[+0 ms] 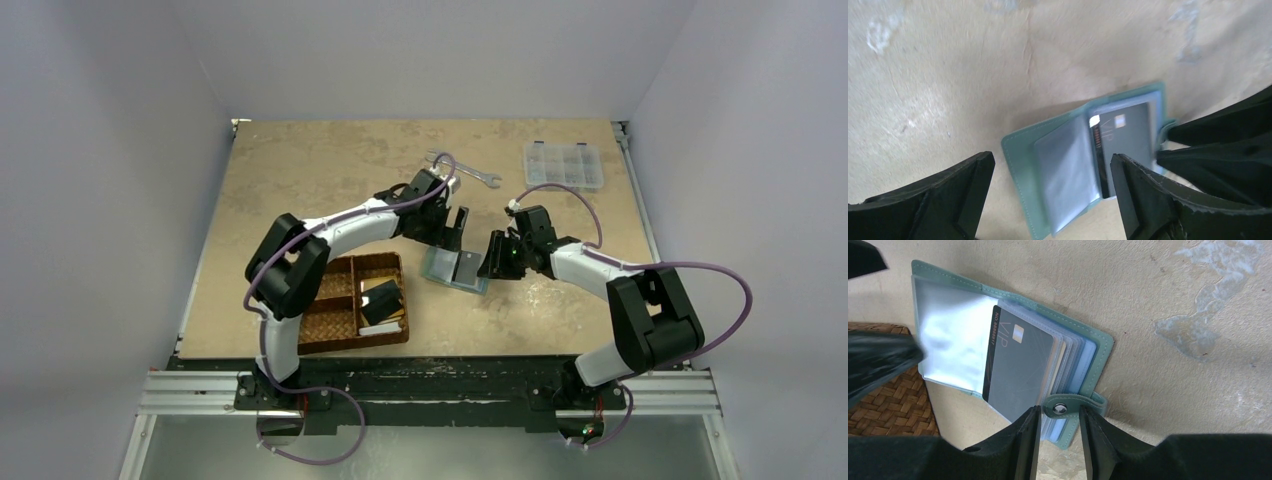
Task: Put the credit cards into the card holder
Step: Close the card holder at the center of the board.
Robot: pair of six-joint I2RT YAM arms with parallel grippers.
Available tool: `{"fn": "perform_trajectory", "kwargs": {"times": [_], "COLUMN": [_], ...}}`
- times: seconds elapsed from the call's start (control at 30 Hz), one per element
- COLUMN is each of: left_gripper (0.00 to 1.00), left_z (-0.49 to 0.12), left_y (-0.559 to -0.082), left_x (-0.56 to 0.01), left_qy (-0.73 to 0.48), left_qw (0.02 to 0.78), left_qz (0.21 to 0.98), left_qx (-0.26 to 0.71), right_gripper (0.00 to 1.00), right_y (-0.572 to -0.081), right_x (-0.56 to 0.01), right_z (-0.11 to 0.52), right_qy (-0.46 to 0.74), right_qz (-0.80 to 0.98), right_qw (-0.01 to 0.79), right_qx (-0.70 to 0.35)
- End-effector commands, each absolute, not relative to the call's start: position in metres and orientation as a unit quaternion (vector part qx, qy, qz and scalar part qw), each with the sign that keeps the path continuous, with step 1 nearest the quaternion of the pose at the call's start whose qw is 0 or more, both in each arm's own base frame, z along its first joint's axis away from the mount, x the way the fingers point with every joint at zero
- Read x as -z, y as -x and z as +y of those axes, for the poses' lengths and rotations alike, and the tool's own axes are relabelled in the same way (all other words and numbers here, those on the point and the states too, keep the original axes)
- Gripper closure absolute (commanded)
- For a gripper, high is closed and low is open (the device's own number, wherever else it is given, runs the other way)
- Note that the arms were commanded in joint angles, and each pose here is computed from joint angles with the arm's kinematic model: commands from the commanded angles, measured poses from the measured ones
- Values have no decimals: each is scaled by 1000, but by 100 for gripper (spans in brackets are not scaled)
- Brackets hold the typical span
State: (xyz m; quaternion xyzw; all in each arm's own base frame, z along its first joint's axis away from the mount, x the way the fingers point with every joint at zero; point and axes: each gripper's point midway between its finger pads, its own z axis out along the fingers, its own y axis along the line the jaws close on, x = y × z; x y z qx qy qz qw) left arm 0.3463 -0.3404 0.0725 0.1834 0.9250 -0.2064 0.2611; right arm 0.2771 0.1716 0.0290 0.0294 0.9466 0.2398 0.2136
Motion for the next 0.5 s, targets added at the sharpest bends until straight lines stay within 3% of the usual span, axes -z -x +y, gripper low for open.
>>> {"fn": "perform_trajectory", "kwargs": {"times": [0.0,0.13,0.23,0.47], "left_gripper": [5,5,12,21], "left_z": [-333,-351,-363,-387], "left_y": [-336,-315,-303,-293], "left_x": [-60,-56,-67,-129], "left_qy": [-180,-182,-174,-147], "left_qw": [240,202,193,233], "left_qz": [930,918,901,844], "left_qx": [213,289,347,461], "right_gripper": [57,57,57,58], "right_y": [-278,-278,-277,-275], "right_x": [-29,-28,-28,-28], "right_z": [169,170,170,170], "right_qy": [-20,-19,-19,-22], "right_qz": [946,946,946,945], "right_qw": [223,222,222,221], "right_qx": [-235,-236,-236,-239]}}
